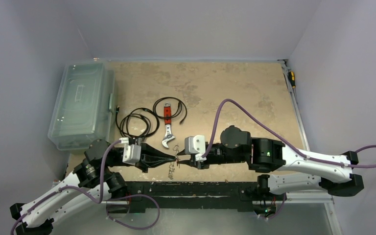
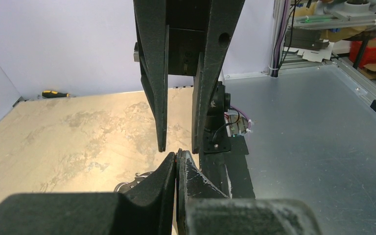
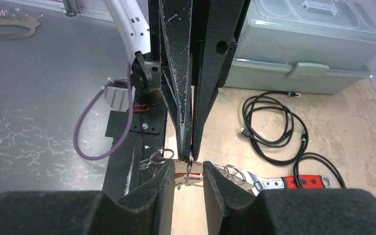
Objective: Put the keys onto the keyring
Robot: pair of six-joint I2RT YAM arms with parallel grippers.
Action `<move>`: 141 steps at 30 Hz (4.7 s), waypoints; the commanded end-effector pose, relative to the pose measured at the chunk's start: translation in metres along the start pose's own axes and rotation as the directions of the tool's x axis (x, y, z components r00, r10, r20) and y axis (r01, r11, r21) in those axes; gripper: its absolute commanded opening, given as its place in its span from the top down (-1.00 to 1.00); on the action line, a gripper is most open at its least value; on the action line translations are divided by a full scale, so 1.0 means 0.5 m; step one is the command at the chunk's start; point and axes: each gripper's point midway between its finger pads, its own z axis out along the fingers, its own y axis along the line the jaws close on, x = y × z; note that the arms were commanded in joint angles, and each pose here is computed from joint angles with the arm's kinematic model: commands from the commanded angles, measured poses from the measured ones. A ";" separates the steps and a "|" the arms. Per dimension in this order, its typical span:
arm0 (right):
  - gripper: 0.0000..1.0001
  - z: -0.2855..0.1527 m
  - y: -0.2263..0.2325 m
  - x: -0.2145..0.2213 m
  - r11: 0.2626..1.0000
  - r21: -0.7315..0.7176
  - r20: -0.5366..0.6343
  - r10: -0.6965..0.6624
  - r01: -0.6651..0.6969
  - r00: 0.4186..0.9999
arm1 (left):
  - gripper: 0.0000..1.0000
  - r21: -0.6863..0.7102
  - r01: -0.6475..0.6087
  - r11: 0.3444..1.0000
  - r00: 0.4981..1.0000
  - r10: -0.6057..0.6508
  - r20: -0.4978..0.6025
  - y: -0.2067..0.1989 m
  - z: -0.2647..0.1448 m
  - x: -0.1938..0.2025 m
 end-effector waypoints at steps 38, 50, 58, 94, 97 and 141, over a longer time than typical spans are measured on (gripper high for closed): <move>1.00 -0.021 -0.010 0.031 0.997 0.070 0.013 0.035 -0.036 0.999 | 1.00 -0.043 -0.031 0.999 0.998 0.033 0.051 0.011 -0.006 -0.029; 0.17 -0.014 -0.019 0.009 0.995 0.090 0.067 0.033 -0.039 0.997 | 1.00 -0.039 -0.029 0.999 0.998 0.031 0.052 0.009 -0.006 -0.029; 0.17 -0.011 -0.016 -0.017 0.996 0.078 0.136 0.034 -0.045 0.990 | 1.00 -0.040 -0.030 0.999 0.998 0.033 0.054 0.008 -0.008 -0.030; 1.00 0.034 -0.001 0.003 0.998 0.032 0.127 0.058 -0.062 0.990 | 1.00 -0.063 -0.041 0.997 0.996 0.045 0.074 0.011 -0.015 -0.041; 1.00 0.032 0.000 0.001 0.998 0.031 0.130 0.049 -0.053 0.990 | 1.00 -0.057 -0.047 0.997 0.996 0.051 0.074 0.008 -0.016 -0.041; 1.00 -0.014 -0.023 0.027 1.000 0.009 -0.251 -0.013 0.015 0.968 | 0.33 0.025 0.000 1.000 0.990 0.004 -0.144 0.022 0.027 0.032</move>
